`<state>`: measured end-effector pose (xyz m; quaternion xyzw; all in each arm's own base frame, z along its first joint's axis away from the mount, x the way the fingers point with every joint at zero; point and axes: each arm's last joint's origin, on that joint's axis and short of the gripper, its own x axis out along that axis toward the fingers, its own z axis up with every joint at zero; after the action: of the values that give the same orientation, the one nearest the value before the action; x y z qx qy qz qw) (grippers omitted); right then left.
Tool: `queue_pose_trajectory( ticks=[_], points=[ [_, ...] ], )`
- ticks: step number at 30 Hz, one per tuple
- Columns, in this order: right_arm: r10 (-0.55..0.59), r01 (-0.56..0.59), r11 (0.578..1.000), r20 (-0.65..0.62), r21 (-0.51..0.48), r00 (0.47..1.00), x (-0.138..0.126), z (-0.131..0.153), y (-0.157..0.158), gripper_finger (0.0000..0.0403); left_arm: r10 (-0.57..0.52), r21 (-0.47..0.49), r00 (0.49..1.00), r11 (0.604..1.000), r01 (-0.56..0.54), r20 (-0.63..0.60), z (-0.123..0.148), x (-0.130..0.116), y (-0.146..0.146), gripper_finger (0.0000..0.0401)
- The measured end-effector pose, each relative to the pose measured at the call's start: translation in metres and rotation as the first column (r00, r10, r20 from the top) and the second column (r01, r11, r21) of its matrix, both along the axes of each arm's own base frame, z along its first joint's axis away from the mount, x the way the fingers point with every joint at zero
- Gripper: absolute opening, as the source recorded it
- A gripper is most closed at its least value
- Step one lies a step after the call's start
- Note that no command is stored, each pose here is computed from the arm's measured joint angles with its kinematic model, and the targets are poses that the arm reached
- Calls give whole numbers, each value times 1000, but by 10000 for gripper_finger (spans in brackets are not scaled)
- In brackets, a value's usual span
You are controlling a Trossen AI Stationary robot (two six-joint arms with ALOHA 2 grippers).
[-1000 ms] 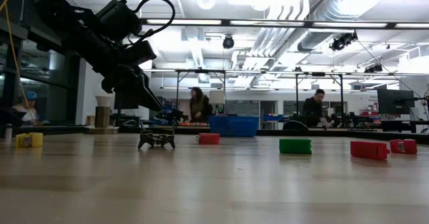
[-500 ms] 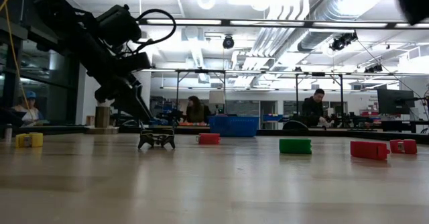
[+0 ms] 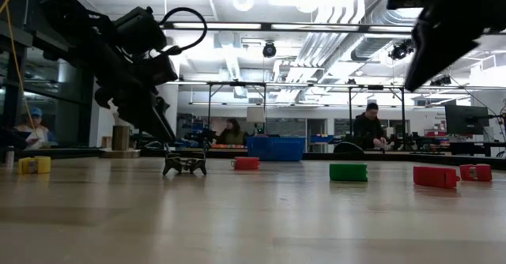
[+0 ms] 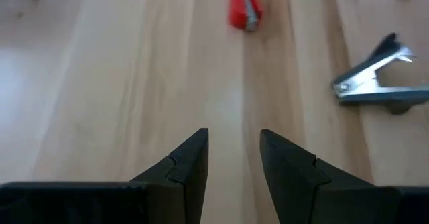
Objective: Pick and place Stapler, Stapler remover, tape
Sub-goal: Put the black staple remover into the orange bin
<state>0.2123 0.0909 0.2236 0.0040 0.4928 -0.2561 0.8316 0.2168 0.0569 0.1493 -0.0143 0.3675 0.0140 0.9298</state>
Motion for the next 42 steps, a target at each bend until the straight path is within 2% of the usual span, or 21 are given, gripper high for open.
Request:
queue_pose_trajectory(
  ticks=[5, 10, 19, 23, 26, 34, 38, 42],
  points=[
    [66, -67, 997, -15, -44, 998, 9, 1, -9, 202, -79, 58, 997, 995, 79, 2, 0, 0, -1, 131],
    [99, -102, 993, -40, -66, 994, 11, 1, -13, 200, -208, 131, 978, 970, 205, 15, 1, 1, -2, 131],
    [143, -147, 987, -68, -67, 987, 10, 1, -13, 200, -242, 101, 970, 966, 238, 31, -12, 11, -1, 131],
    [160, -164, 985, -80, -50, 984, 10, 0, -12, 202, -307, 147, 951, 943, 300, 30, -21, 18, -6, 134],
    [169, -172, 985, -87, -31, 982, 10, 0, -12, 199, -357, 180, 934, 920, 348, 17, -24, 21, -11, 153],
    [190, -192, 981, -103, -2, 976, 9, -1, -11, 197, -448, 252, 894, 864, 437, -11, -26, 22, -18, 235],
    [202, -203, 979, -110, 4, 973, 9, -1, -11, 198, -493, 307, 870, 826, 473, -16, -26, 23, -19, 247],
    [212, -213, 977, -116, 9, 970, 9, -1, -11, 197, -501, 340, 865, 816, 468, 14, -22, 26, -18, 248]
  ],
)
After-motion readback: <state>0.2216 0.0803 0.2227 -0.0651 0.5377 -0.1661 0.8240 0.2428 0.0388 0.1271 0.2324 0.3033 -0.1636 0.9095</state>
